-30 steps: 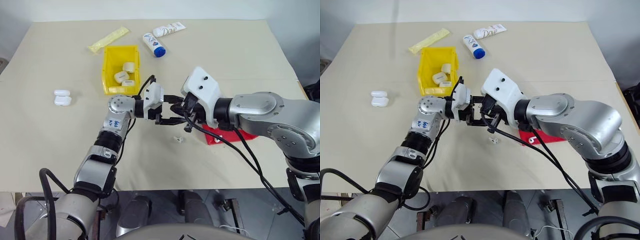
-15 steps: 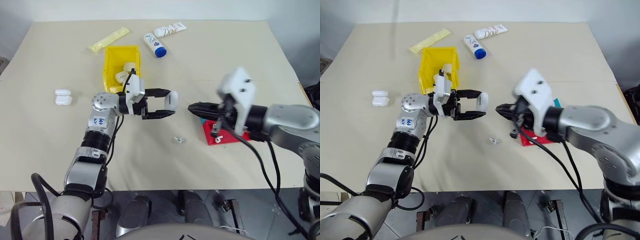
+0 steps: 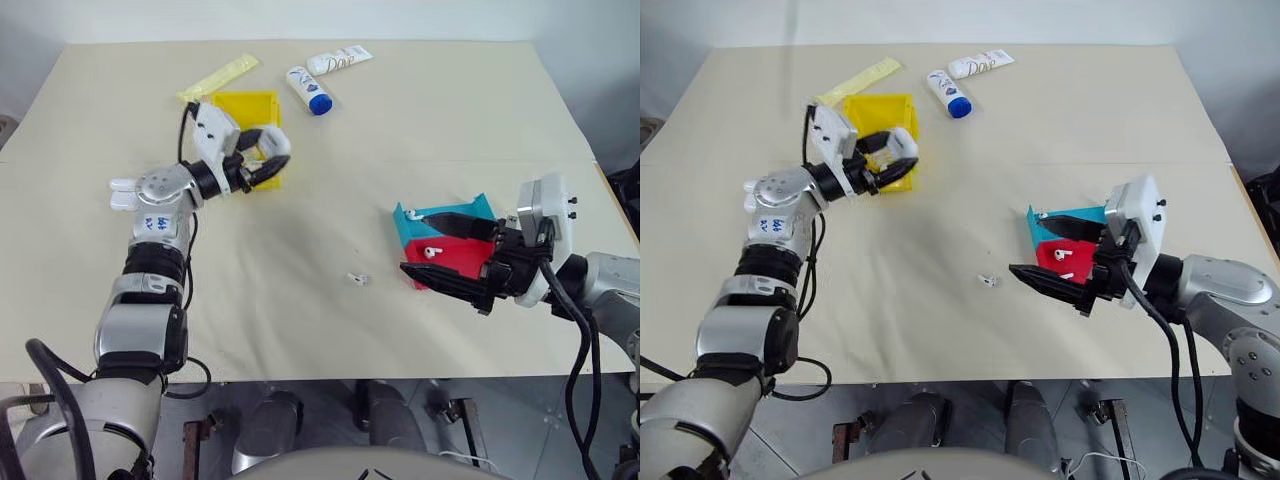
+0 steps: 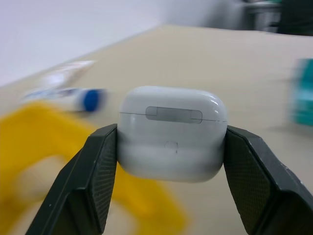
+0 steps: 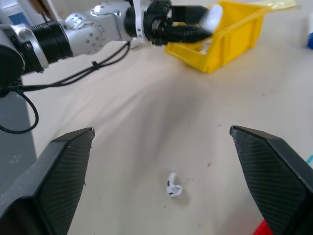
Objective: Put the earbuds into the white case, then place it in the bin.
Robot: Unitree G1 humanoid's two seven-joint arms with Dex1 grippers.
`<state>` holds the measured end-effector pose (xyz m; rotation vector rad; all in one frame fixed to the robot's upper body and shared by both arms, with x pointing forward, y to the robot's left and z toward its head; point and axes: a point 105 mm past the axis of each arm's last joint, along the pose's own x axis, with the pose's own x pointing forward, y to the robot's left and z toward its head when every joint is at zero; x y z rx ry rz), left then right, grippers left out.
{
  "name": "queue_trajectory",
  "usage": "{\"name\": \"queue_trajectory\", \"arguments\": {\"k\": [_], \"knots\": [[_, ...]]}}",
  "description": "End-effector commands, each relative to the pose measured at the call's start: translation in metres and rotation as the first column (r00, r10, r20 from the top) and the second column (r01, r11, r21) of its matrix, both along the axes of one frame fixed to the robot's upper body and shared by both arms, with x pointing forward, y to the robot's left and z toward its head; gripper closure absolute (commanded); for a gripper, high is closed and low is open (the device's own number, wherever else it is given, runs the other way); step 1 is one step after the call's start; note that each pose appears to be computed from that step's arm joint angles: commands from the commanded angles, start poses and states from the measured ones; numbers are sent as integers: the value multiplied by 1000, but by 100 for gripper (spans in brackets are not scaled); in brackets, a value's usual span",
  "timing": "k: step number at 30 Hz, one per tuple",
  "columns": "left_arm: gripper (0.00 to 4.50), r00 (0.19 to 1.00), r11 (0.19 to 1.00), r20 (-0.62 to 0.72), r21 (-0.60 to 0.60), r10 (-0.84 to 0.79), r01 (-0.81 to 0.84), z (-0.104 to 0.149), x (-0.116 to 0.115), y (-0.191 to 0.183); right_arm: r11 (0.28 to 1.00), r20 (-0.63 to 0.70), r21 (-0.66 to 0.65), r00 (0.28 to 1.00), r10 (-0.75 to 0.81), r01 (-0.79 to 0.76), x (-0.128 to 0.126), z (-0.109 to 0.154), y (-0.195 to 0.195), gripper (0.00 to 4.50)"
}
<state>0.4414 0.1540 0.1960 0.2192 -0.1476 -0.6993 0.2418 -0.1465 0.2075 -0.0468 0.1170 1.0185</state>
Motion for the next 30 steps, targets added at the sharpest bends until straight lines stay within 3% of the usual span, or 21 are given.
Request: {"name": "queue_trajectory", "arguments": {"k": [1,5,8,10,11,13,15,18,22,25,30], "knots": [[167,986,990,87,-18,143,-142,30,13,16,999,67,13,997,-36,35,-2,10,-5,4],[167,937,936,68,67,342,-346,26,28,38,998,72,25,996,-56,54,-4,9,-4,4],[71,970,963,45,111,240,-244,17,25,23,998,67,18,996,-59,58,-4,7,-5,0],[10,976,976,103,79,192,-201,27,19,22,998,69,16,996,-56,55,-4,9,-6,0],[2,983,988,128,55,134,-142,32,14,21,999,68,14,996,-48,48,-4,10,-7,0],[2,986,998,161,50,33,-41,36,3,19,999,65,7,997,-37,36,-5,10,-8,0],[2,980,987,182,153,-84,56,32,-10,19,1000,61,0,998,-20,20,-5,10,-10,0],[2,972,981,149,102,-182,168,30,-27,30,999,38,-31,999,19,-18,-5,8,-14,0],[2,955,957,102,120,-278,266,19,-51,43,990,-34,-113,997,75,-78,-7,-7,-24,0],[2,918,917,33,74,-395,391,5,-82,58,983,-87,-165,994,67,-81,-4,-20,-39,0],[2,940,938,-68,75,-334,338,-17,-109,94,964,-122,-249,990,65,-93,-1,-31,-66,0]]}}
